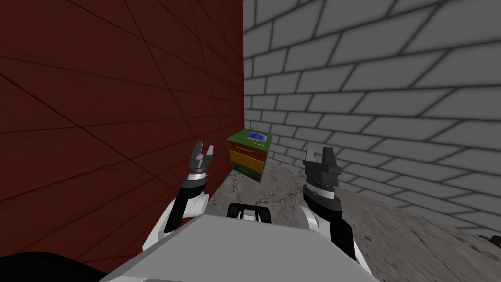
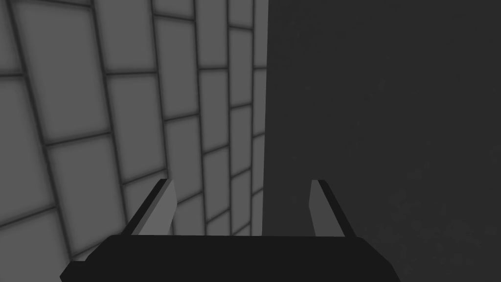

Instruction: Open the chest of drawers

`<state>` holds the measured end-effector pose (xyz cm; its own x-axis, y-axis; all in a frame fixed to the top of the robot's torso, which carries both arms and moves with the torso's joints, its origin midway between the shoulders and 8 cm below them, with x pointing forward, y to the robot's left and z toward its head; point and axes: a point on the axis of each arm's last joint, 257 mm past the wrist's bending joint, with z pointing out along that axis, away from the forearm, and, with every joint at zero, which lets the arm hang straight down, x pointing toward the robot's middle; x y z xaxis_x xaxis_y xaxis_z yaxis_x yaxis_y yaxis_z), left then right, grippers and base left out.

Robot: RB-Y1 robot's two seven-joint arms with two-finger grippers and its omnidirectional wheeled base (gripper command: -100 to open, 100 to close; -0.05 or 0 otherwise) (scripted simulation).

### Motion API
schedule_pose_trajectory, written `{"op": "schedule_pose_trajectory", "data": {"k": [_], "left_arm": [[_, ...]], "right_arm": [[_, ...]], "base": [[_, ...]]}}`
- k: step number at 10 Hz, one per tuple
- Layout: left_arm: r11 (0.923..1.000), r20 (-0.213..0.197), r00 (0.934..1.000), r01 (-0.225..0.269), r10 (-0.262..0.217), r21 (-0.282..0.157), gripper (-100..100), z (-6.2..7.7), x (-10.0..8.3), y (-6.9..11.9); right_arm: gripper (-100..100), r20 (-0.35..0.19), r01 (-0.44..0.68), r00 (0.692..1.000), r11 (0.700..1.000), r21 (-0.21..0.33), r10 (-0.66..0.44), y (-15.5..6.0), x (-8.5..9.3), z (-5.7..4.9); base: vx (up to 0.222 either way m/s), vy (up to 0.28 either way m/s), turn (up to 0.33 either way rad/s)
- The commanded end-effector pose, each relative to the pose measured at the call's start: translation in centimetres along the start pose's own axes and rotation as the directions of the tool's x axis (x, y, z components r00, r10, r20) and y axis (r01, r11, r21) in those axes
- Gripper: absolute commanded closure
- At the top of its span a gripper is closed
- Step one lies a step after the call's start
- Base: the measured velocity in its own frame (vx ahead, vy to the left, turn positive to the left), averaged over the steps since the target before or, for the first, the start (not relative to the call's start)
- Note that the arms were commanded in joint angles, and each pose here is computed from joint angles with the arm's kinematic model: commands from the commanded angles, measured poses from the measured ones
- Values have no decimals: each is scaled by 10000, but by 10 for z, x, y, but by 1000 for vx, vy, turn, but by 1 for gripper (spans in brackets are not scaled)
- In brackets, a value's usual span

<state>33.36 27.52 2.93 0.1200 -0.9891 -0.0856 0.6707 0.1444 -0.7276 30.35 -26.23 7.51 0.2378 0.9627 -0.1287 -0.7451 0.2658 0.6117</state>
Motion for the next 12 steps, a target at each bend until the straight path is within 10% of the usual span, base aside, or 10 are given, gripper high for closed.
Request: {"op": "schedule_pose_trajectory", "data": {"k": [1, 2, 3, 12], "left_arm": [[10000, 0, 10000, 0, 0, 0, 0, 0, 0, 0], [10000, 0, 10000, 0, 0, 0, 0, 0, 0, 0], [9999, -382, 9992, -142, 139, -74, -100, -4, 6, 11], [9984, -1041, 9936, -469, 435, -311, -100, -29, 20, 58]], "right_arm": [[0, 0, 0, 10000, 10000, 0, 0, 0, 0, 0], [0, 0, 0, 10000, 10000, 0, 0, 0, 0, 0], [0, 0, 0, 10000, 10000, -1, 0, 0, 0, 0], [0, -1, 1, 10000, 10000, 7, -1, 0, 0, 0]], "base": [[0, 0, 0], [0, 0, 0], [46, 11, -37], [88, 35, -36]]}}
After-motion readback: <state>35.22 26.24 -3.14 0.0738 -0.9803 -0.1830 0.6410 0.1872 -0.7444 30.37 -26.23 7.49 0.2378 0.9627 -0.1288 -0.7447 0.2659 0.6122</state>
